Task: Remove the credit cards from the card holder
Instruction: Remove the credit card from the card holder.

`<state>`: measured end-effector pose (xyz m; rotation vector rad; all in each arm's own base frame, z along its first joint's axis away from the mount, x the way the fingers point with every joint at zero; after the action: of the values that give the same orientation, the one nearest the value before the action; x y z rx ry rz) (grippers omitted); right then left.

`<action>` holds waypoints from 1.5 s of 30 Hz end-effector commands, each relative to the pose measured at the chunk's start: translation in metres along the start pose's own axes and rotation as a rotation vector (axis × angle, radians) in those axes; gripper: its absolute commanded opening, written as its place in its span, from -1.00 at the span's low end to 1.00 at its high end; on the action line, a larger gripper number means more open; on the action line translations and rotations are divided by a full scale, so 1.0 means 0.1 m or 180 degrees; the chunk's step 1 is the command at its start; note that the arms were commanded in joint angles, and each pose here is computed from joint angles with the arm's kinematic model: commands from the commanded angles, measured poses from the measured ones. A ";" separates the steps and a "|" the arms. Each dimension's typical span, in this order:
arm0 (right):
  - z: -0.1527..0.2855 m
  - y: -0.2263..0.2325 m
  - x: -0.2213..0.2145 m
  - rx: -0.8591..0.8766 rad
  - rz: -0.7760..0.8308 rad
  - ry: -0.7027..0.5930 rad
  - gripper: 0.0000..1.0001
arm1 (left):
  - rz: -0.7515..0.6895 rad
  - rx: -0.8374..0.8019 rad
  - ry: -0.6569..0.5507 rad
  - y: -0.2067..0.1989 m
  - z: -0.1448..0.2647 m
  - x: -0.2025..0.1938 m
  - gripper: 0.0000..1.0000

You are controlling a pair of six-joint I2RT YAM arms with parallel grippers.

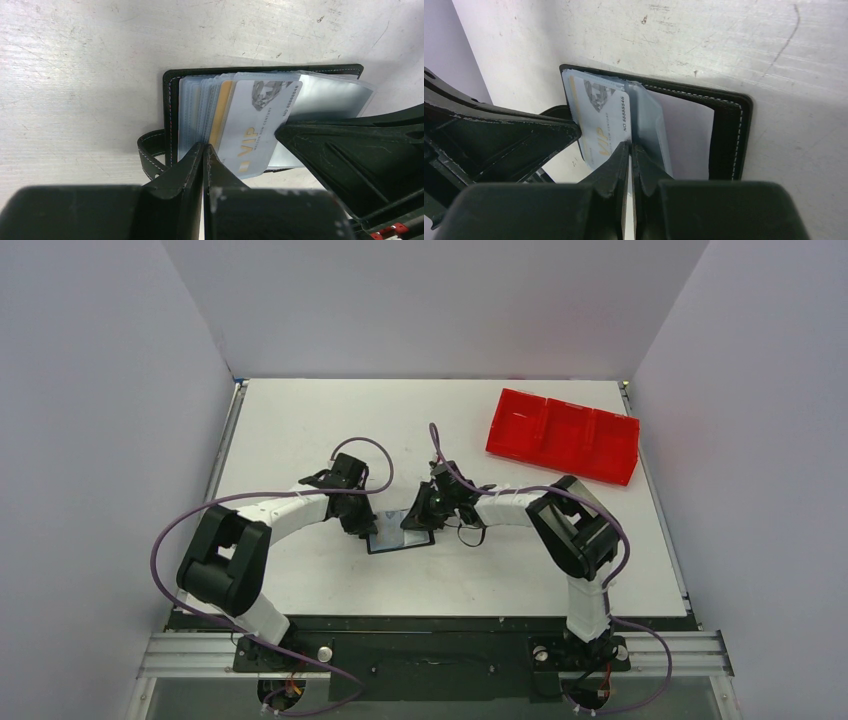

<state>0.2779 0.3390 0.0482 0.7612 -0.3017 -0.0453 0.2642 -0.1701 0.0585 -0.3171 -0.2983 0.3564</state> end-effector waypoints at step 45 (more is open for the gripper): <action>-0.02 0.16 0.00 0.0251 0.0088 -0.0045 -0.68 | -0.0069 0.0398 0.0033 0.21 -0.19 -0.06 -1.00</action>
<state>0.2699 0.3392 0.0517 0.7961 -0.2990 -0.0333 0.2650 -0.1702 0.0587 -0.3062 -0.2891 0.3601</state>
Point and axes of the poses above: each gripper's point midway between its finger pads, its own z axis back along the fingers, its own y axis along the line the jaws close on, x = y × z, the point moved 4 cm from there along z, back along the fingers, and after that the axes turned 3 degrees about z, right-handed, at the moved point
